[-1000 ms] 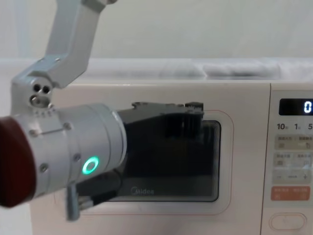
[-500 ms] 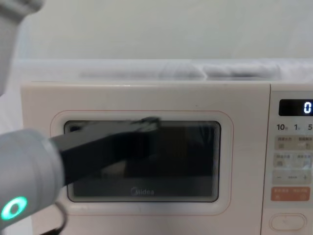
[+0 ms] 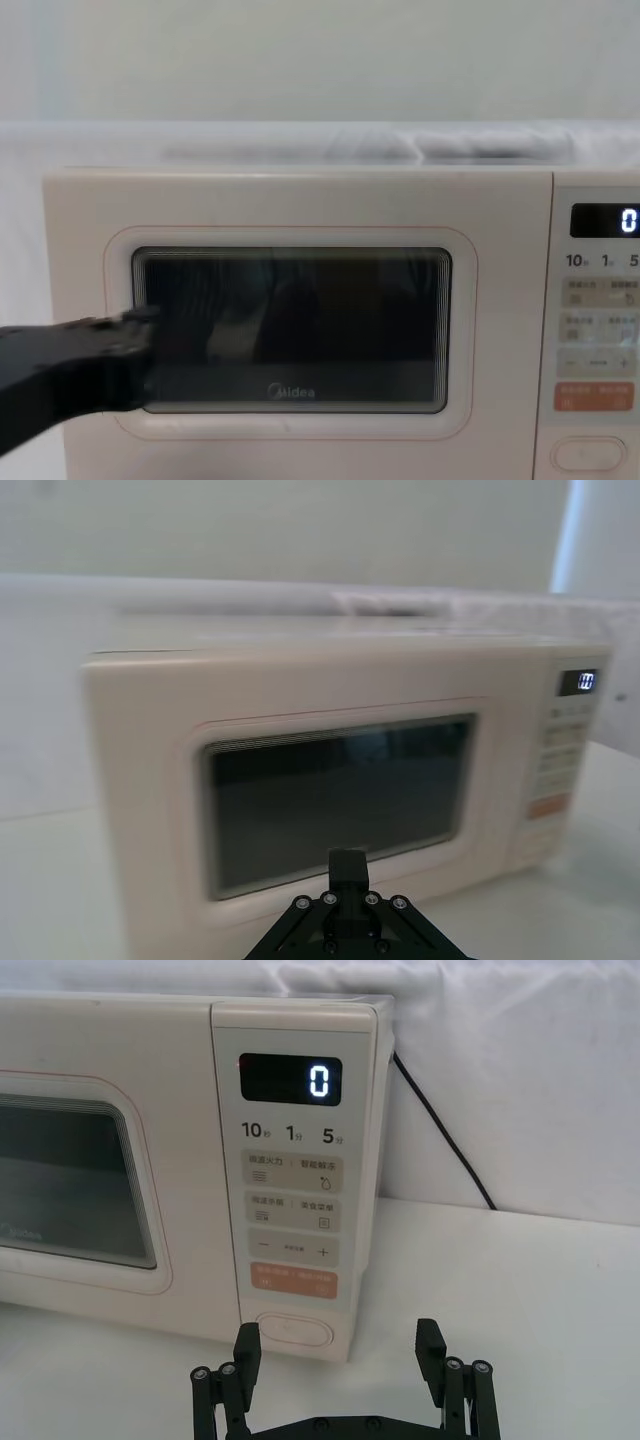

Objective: Press the button to open the microwave door with one hand; close the microwave door with the other hand.

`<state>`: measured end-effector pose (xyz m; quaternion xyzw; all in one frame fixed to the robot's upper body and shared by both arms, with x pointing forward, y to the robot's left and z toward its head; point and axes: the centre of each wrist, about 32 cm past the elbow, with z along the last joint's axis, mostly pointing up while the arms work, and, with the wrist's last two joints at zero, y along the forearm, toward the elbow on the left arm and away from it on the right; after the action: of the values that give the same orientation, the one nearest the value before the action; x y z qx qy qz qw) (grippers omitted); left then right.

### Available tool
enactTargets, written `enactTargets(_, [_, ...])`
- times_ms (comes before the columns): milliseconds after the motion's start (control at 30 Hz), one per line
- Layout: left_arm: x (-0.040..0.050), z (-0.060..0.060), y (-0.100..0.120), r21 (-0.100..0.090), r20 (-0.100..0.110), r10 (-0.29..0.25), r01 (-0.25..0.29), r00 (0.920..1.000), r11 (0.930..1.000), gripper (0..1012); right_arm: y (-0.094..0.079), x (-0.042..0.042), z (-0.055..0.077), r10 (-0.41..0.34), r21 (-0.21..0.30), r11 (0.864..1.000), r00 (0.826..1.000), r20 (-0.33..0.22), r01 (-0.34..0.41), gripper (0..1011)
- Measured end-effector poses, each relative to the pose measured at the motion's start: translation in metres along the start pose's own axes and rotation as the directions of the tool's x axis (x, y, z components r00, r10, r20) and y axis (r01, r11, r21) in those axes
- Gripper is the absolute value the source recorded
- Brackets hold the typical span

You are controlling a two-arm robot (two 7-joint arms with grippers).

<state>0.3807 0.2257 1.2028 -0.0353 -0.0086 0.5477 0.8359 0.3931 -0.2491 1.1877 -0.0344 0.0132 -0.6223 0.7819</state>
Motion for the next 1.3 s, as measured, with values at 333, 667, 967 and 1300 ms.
enactTargets(333, [0.0251, -0.022, 0.019, 0.001, -0.003, 0.168, -0.168, 0.9858, 0.9858, 0, 0.0, 0.0, 0.0, 0.0, 0.0, 1.0, 1.0, 0.0, 0.0, 1002])
enactTargets(667, [0.0502, -0.044, 0.025, 0.029, -0.016, 0.275, -0.275, 0.9612, 0.9611, 0, 0.0, 0.0, 0.0, 0.0, 0.0, 1.0, 1.0, 0.0, 0.0, 1002])
enactTargets(967, [0.0603, -0.055, 0.023, 0.05, -0.011, 0.293, -0.292, 0.956, 0.955, 0, 0.0, 0.0, 0.0, 0.0, 0.0, 1.0, 1.0, 0.0, 0.0, 1002])
enactTargets(1300, [0.059, -0.056, 0.014, 0.06, -0.019, 0.292, -0.291, 0.9561, 0.9549, 0, 0.0, 0.0, 0.0, 0.0, 0.0, 1.0, 1.0, 0.0, 0.0, 1002])
